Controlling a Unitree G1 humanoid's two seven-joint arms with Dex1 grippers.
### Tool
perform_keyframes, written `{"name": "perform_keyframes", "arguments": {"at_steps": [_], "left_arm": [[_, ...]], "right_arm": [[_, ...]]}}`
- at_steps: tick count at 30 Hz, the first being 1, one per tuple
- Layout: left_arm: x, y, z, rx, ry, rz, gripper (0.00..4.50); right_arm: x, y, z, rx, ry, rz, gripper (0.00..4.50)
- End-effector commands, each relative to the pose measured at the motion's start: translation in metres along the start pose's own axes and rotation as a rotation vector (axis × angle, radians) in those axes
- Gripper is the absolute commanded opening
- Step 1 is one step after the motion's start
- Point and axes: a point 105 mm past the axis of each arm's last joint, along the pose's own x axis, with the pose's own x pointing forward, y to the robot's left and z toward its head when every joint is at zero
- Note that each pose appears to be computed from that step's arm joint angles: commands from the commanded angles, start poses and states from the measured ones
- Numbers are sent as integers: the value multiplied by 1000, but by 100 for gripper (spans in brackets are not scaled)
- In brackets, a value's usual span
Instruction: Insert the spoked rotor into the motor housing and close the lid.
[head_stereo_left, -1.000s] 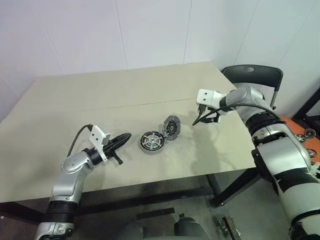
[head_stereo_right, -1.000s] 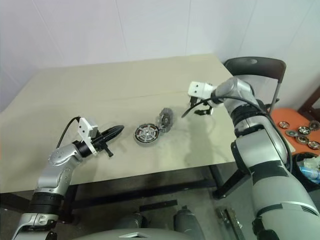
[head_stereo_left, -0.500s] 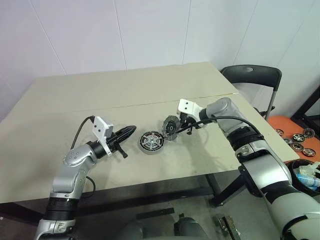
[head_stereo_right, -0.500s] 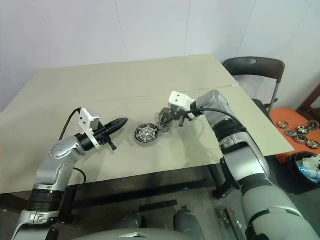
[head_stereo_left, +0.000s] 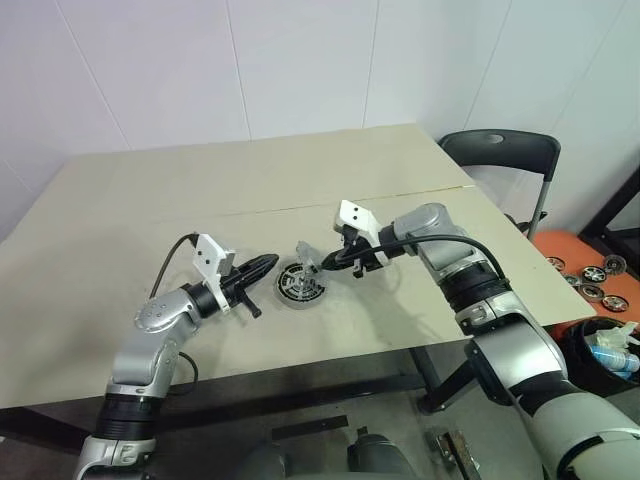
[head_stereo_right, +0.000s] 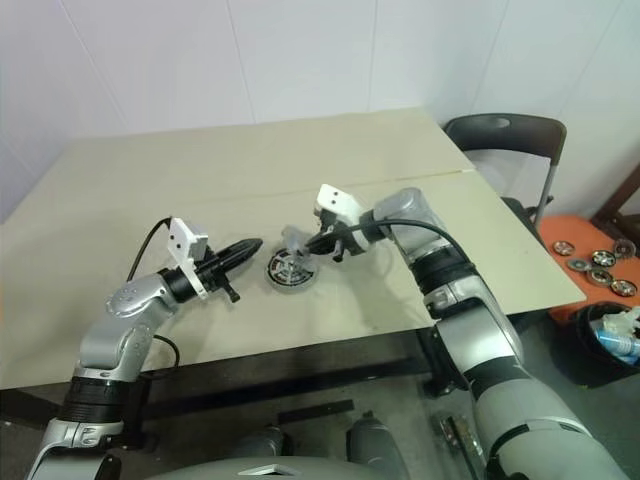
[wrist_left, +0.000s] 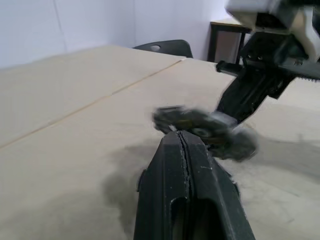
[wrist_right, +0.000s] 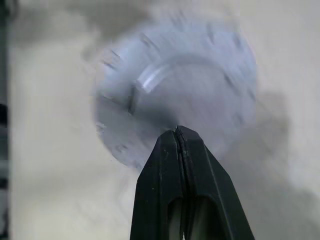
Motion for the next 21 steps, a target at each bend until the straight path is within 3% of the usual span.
{"name": "perform_keyframes", "arguments": {"at_steps": [1,9,14,21], "left_arm": [[3,1,11,40,-33,-4,0],[2,5,7,41,-27,3,0],[0,7,5,42,-23,4,0],[0,7,2,44,-15,4,0]], "right_arm": [[7,8,15,-1,-69,17,4],[33,21,10,79,-108,20,4],[40,6,10,125,-162,-108,4],[43,4,1,137,-155,-146,226]]}}
